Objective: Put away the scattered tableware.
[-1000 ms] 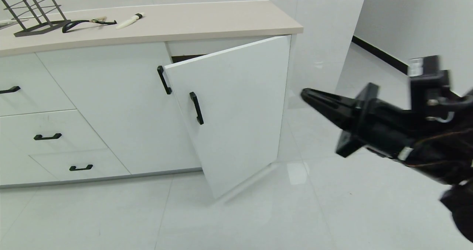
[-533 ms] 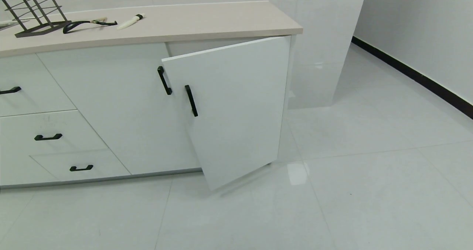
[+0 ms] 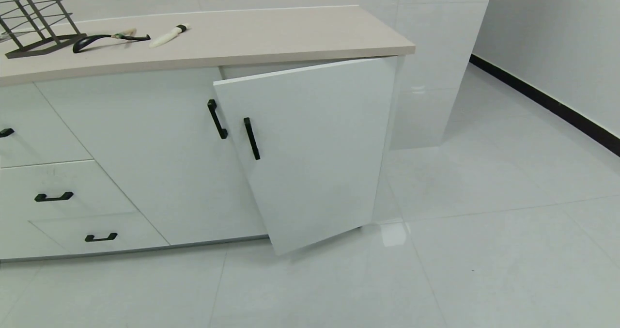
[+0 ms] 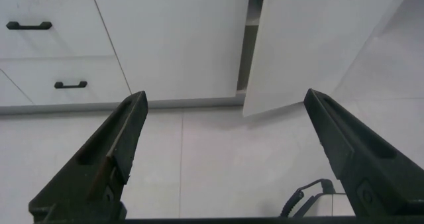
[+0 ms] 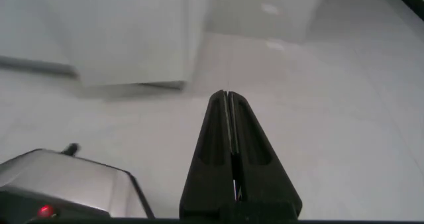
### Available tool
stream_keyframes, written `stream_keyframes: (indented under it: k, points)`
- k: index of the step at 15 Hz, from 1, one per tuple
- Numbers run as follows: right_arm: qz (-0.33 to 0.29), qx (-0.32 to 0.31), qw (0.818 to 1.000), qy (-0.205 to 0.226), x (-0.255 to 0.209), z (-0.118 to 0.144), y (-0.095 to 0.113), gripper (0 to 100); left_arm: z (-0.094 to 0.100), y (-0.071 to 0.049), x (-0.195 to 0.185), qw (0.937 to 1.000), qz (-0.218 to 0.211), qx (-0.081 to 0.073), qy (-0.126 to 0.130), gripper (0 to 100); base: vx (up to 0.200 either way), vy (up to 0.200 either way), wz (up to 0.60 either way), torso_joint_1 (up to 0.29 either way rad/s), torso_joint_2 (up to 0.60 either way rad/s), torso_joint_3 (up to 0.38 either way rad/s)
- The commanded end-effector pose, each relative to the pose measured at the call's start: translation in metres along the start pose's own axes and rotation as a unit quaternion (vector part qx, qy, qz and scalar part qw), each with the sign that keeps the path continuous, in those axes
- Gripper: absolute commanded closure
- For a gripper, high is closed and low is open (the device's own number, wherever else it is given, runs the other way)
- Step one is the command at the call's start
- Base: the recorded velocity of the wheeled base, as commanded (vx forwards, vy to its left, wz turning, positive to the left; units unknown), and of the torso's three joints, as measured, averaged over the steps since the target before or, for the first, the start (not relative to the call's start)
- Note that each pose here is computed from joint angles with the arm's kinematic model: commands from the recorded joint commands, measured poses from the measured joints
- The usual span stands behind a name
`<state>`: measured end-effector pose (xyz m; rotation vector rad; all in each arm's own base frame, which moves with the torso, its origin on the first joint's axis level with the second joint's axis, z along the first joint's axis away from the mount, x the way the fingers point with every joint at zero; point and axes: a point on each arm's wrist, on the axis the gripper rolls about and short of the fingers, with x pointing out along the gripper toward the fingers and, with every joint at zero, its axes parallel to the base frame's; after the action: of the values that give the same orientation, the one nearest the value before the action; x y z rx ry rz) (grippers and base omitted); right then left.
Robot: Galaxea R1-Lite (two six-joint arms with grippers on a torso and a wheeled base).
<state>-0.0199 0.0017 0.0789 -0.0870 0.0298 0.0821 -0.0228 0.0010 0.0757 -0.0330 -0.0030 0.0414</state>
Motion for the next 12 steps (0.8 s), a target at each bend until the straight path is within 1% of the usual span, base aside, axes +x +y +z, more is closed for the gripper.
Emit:
stream_keyframes:
  k: [1, 3, 12]
  points:
    - [-0.008, 0.012, 1.0, -0.015, -0.003, -0.0035, 0.0004, 100, 0.0001, 0.0, 0.0, 1.0, 0.001, 0.0, 0.0, 0, 0.0, 0.2, 0.0, 0.002, 0.0, 0.002]
    - [-0.011, 0.023, 1.0, -0.014, -0.003, -0.0035, 0.0002, 100, 0.0001, 0.0, 0.0, 1.0, 0.001, 0.0, 0.0, 0, 0.0, 0.2, 0.0, 0.005, 0.0, 0.005]
    - [-0.017, 0.033, 0.999, -0.014, -0.003, -0.0036, 0.0, 100, 0.0001, 0.0, 0.0, 1.0, 0.001, -0.001, 0.0, 0, 0.0, 0.2, 0.0, 0.002, 0.0, 0.0]
